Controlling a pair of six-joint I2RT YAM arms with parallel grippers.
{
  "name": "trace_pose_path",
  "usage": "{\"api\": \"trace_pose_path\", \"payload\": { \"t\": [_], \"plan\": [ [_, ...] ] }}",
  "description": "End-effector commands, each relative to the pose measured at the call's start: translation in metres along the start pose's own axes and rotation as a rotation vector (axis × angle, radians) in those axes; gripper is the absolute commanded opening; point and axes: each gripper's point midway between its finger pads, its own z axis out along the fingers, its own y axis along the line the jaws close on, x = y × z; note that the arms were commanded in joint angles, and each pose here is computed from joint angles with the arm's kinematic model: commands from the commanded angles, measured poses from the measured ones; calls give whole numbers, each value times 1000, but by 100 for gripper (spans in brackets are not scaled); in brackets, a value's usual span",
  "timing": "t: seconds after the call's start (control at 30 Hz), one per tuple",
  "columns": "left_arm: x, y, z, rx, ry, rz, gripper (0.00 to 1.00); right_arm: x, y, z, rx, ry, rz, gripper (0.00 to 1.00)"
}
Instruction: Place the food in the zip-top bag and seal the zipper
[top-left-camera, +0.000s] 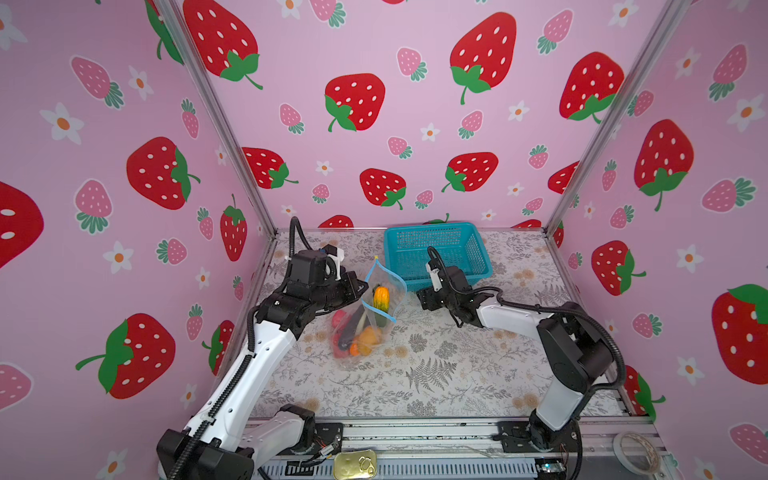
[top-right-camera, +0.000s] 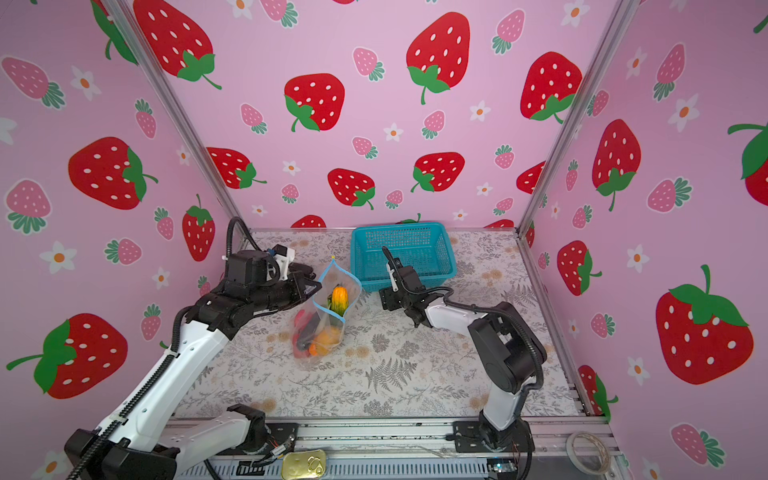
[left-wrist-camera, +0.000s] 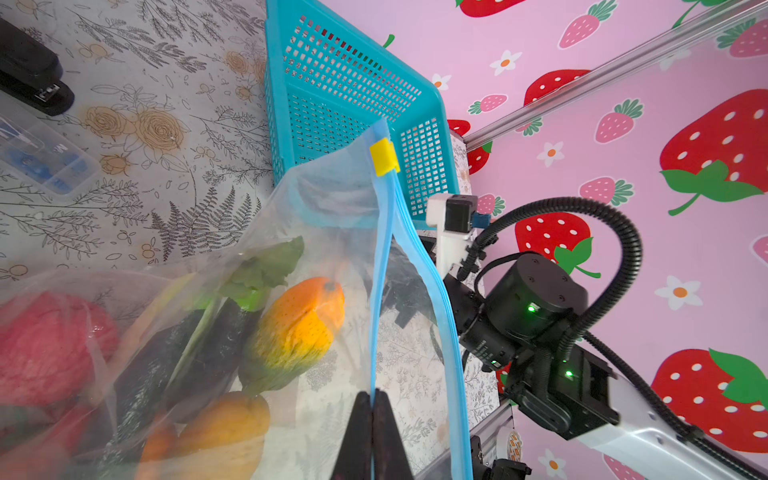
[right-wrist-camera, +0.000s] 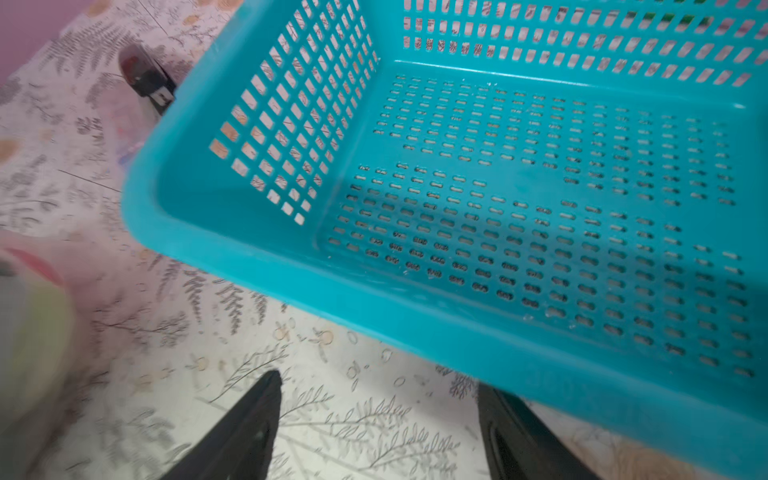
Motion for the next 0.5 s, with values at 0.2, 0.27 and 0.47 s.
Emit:
{"api": "trace_pose_path", "payload": {
  "t": [0.2,0.27,0.47],
  "plan": [
    [-7,-9,-12,9,-31,12,0,-51,60,-126,-285,-57,342,75],
    [-6,-9,-12,9,-29,8,0,-60,74,-142,-347,-66,364,75],
    [-7,-11,-16,12,-38,9,0,-76,125,-156,-466,-54,312,75]
  ]
}}
